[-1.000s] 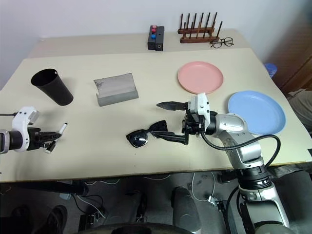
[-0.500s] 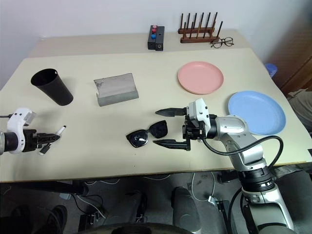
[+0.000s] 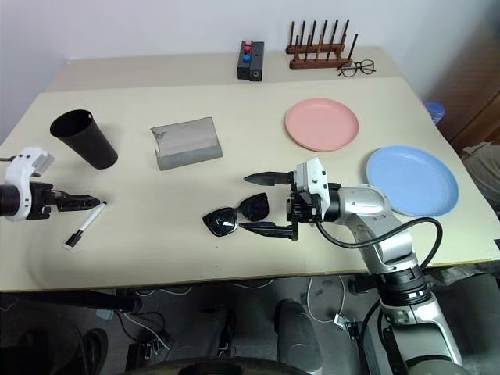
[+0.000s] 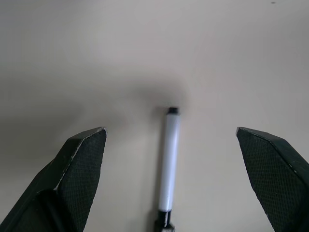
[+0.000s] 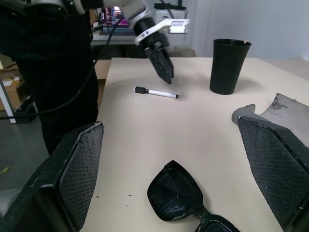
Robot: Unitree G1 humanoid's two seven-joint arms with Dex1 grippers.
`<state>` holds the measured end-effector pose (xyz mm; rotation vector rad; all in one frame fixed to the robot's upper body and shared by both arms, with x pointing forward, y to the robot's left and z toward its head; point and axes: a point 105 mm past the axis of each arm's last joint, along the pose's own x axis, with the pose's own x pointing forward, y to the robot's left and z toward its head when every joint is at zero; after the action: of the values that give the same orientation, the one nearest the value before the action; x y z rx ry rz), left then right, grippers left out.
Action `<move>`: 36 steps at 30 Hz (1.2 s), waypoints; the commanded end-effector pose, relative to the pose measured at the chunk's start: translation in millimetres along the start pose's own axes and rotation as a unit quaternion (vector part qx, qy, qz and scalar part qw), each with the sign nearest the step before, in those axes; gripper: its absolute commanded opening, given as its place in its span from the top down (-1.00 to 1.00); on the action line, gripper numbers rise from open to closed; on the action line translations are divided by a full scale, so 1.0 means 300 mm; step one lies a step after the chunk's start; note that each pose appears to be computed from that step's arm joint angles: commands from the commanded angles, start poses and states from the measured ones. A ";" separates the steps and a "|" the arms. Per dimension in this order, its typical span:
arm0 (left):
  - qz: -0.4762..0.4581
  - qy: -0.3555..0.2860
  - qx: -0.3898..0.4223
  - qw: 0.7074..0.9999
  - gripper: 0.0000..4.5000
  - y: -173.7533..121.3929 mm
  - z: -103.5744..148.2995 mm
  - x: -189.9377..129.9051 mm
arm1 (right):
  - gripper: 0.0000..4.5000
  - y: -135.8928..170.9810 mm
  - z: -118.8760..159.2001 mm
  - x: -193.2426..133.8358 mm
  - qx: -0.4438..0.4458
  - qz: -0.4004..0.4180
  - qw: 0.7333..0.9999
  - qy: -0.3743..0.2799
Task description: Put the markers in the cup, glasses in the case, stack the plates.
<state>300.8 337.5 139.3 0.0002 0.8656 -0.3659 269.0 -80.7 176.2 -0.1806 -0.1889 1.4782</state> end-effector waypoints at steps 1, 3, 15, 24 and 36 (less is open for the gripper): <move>-0.005 0.025 0.011 1.000 -0.97 0.014 0.000 -0.009 | -1.00 0.000 0.028 0.004 -0.021 -0.002 1.000 -0.011; -0.014 0.031 0.010 0.999 -0.97 0.011 0.006 0.000 | -1.00 0.005 0.026 0.002 -0.020 -0.003 1.000 -0.010; -0.008 0.069 0.029 0.997 0.03 0.038 -0.013 0.060 | -1.00 -0.004 0.028 0.001 -0.024 -0.015 1.000 -0.010; -0.038 0.048 0.032 0.998 0.99 0.004 0.011 0.055 | -1.00 0.001 0.023 -0.002 -0.022 -0.006 1.000 -0.003; -0.103 -0.176 0.131 0.970 0.99 -0.173 0.314 0.001 | -1.00 -0.034 0.035 0.000 -0.025 -0.030 0.999 -0.019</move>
<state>350.7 280.8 179.8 0.0852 0.5806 -0.6346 274.7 -80.6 177.6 -0.1772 -0.2019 1.4361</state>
